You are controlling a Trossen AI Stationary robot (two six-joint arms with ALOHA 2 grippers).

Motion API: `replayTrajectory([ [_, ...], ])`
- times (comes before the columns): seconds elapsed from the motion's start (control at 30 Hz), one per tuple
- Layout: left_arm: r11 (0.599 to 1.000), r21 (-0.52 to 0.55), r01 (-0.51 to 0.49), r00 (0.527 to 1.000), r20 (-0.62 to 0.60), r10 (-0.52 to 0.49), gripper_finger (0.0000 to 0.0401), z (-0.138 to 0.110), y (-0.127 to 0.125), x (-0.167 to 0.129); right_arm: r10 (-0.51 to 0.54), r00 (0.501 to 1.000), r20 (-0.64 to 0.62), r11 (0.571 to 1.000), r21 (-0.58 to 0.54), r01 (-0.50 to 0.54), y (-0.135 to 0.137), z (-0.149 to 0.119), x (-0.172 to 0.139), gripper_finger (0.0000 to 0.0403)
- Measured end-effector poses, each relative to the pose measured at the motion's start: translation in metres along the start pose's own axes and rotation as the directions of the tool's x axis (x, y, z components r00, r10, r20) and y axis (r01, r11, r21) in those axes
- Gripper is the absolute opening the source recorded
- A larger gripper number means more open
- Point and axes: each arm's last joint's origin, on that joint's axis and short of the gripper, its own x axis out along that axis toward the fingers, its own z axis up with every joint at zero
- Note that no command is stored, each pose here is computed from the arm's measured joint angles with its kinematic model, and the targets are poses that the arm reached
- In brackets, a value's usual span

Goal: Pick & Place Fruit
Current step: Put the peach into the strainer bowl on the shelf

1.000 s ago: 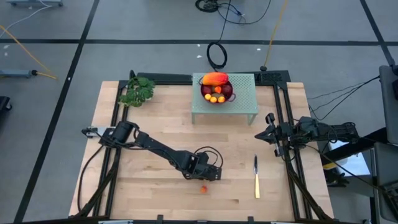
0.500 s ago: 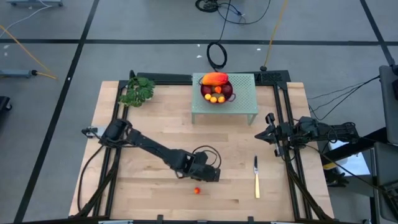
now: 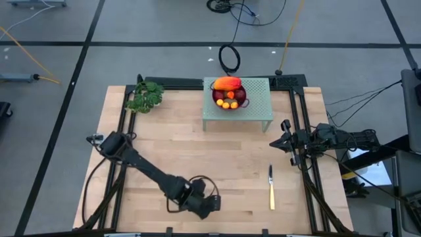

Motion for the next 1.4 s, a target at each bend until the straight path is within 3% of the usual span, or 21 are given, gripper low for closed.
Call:
replayTrajectory([
  [0.17, 0.999, -0.015, -0.036, 0.999, 0.025, 0.036, 0.025, -0.003, 0.006, 0.0, 0.0, 1.0, 0.0, 1.0, 0.0, 0.0, 0.0, 0.0, 0.0, 0.0],
  [0.4, 0.999, 0.009, -0.031, 0.999, 0.044, 0.031, 0.025, 0.011, 0.003, 0.023, 0.0, 1.0, 0.001, 1.0, 0.0, 0.0, 0.0, 0.0, 0.0, 0.0],
  [0.63, 0.994, 0.012, -0.11, 0.992, 0.061, 0.109, 0.025, 0.02, 0.009, 0.032, 0.0, 1.0, 0.001, 1.0, 0.03, 0.0, 0.0, 0.0, 0.0, 0.0],
  [1.17, 0.995, 0.028, -0.1, 0.992, 0.085, 0.097, 0.025, 0.03, 0.005, 0.033, 0.0, 1.0, 0.001, 0.999, 0.033, 0.0, 0.0, 0.0, 0.0, 0.0],
  [1.4, 0.992, 0.048, -0.116, 0.992, 0.057, 0.114, 0.025, 0.037, 0.006, 0.048, 0.0, 1.0, 0.0, 0.999, 0.034, 0.0, 0.0, 0.0, 0.0, 0.0],
])
